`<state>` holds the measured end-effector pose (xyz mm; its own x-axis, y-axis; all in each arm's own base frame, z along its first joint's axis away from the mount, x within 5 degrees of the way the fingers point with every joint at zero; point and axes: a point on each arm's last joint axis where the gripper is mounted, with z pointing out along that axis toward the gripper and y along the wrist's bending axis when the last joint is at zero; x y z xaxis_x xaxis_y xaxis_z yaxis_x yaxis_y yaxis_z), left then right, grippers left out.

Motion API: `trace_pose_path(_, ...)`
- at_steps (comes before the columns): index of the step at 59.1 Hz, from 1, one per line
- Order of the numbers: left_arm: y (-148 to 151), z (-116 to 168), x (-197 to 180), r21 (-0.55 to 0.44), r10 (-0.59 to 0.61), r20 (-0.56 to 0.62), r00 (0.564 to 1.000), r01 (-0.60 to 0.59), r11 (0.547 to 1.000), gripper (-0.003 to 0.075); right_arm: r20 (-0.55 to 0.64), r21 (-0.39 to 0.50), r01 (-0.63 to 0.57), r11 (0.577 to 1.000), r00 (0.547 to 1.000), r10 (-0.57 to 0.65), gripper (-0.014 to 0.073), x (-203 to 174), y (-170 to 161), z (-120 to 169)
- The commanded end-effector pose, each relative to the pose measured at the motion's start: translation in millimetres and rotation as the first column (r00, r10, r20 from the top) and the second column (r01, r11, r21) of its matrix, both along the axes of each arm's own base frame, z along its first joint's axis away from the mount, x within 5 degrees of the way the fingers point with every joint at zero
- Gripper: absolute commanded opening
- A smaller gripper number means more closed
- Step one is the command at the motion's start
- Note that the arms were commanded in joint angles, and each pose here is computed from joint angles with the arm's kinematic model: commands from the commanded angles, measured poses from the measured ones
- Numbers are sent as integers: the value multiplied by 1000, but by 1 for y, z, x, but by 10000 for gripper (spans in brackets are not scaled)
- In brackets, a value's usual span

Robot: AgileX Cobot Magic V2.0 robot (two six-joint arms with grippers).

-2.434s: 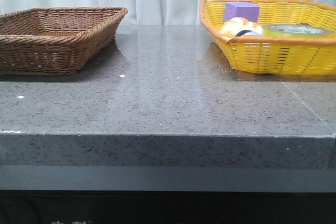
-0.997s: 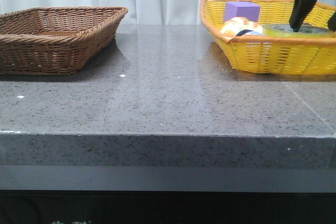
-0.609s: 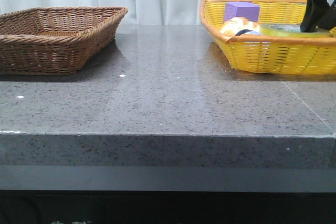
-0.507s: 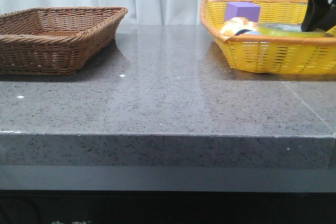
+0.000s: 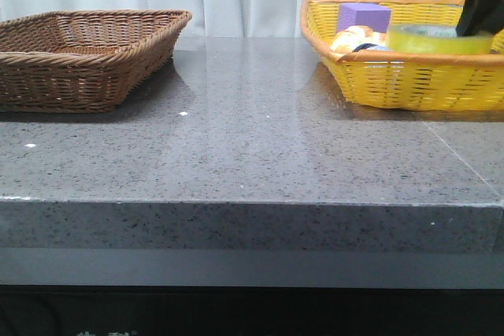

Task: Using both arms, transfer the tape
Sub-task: 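Grip the tape roll's rim with the right gripper and lift it, then carry the tape roll toward the brown basket and set it on the table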

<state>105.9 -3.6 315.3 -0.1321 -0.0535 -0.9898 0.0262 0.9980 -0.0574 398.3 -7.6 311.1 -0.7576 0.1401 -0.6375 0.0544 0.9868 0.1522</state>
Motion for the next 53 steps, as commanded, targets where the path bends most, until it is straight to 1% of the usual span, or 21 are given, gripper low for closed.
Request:
trace_pose_path(1, 0, 18, 2, -8, 3, 104, 995, -2, 1000, 565, 203, -12, 10, 1000, 979, -7, 34, -16, -2, 56)
trace_pose_path(9, 0, 18, 2, -8, 3, 104, 995, -2, 1000, 565, 261, -16, 9, 1000, 965, -4, 34, -30, 0, 77)
trace_pose_path(14, 0, 18, 2, -8, 3, 104, 995, -2, 1000, 565, 289, -18, -10, 1000, 957, 15, 34, -38, 7, 88)
trace_pose_path(21, 0, 18, 2, -8, 3, 104, 995, -2, 1000, 565, 324, -48, -100, 994, 940, 110, 34, -49, 33, 100)
trace_pose_path(30, 0, 18, 2, -8, 3, 104, 995, -2, 1000, 565, 352, -45, -233, 971, 906, 234, 36, -68, 78, 110)
trace_pose_path(37, 0, 18, 2, -8, 3, 104, 995, -2, 1000, 565, 353, -42, -343, 938, 874, 335, 36, -84, 116, 102)
trace_pose_path(44, 0, 18, 2, -8, 3, 104, 995, -2, 1000, 565, 320, -40, -432, 901, 849, 421, 36, -94, 148, 81)
trace_pose_path(53, 0, 18, 2, -8, 3, 104, 995, -2, 1000, 565, 296, -37, -513, 858, 814, 500, 36, -100, 183, 58)
